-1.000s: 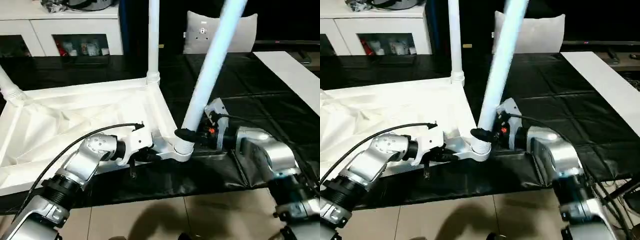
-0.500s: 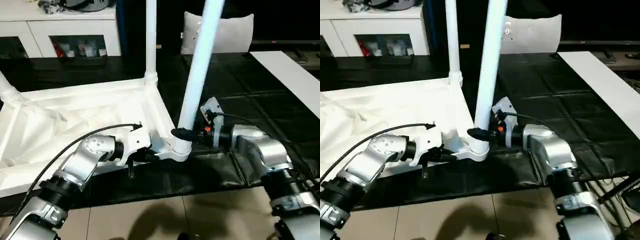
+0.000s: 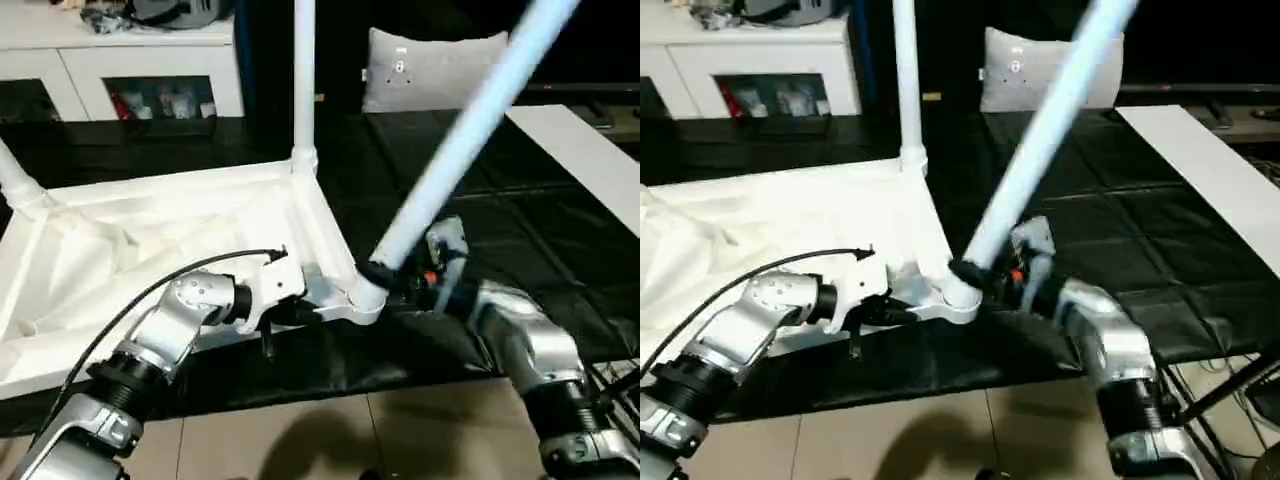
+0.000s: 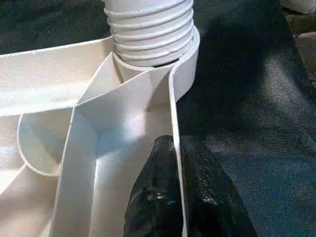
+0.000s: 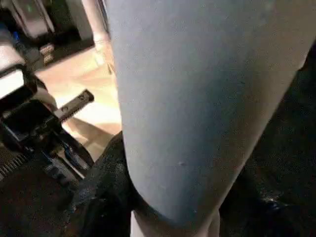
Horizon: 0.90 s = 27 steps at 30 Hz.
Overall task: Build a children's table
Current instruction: Insert table leg to table base
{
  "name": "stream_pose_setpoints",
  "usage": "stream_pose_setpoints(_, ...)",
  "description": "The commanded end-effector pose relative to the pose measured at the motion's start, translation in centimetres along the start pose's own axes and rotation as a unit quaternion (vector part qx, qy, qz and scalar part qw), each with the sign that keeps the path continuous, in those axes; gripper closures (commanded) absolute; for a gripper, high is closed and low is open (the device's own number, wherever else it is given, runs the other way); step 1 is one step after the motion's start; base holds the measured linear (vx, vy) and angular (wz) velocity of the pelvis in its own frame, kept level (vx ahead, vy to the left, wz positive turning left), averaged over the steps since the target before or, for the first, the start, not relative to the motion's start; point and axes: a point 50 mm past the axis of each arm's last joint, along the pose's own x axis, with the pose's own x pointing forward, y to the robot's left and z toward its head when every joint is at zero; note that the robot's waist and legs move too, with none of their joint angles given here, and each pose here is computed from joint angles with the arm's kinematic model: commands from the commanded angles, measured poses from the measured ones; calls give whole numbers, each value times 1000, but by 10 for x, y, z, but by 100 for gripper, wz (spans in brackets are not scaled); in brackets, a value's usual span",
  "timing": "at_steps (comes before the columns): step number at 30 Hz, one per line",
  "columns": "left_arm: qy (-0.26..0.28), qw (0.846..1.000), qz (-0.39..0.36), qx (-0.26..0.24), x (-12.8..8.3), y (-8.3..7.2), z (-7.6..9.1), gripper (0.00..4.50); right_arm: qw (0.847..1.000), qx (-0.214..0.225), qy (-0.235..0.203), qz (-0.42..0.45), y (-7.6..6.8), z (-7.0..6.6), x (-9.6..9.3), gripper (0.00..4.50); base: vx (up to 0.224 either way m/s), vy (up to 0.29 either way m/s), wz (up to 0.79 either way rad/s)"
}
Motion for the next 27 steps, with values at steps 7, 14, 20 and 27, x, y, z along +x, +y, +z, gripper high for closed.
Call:
stream_pose_setpoints(7,-22,999,-7,39,-2,3,13,450,988,-60,144,-1,-4,-27,-8,262,0,0,0)
stream_pose_setpoints(14,-16,999,-5,47,-5,9,15,450,981,-68,174,45,2,-31,-4,262,0,0,0)
stream_pose_setpoints(20,-11,999,1,52,-9,16,16,450,982,-64,172,49,5,-33,-3,262,0,0,0)
stream_pose_setpoints(27,-2,999,14,43,-17,28,16,450,986,-52,155,35,6,-32,4,262,0,0,0)
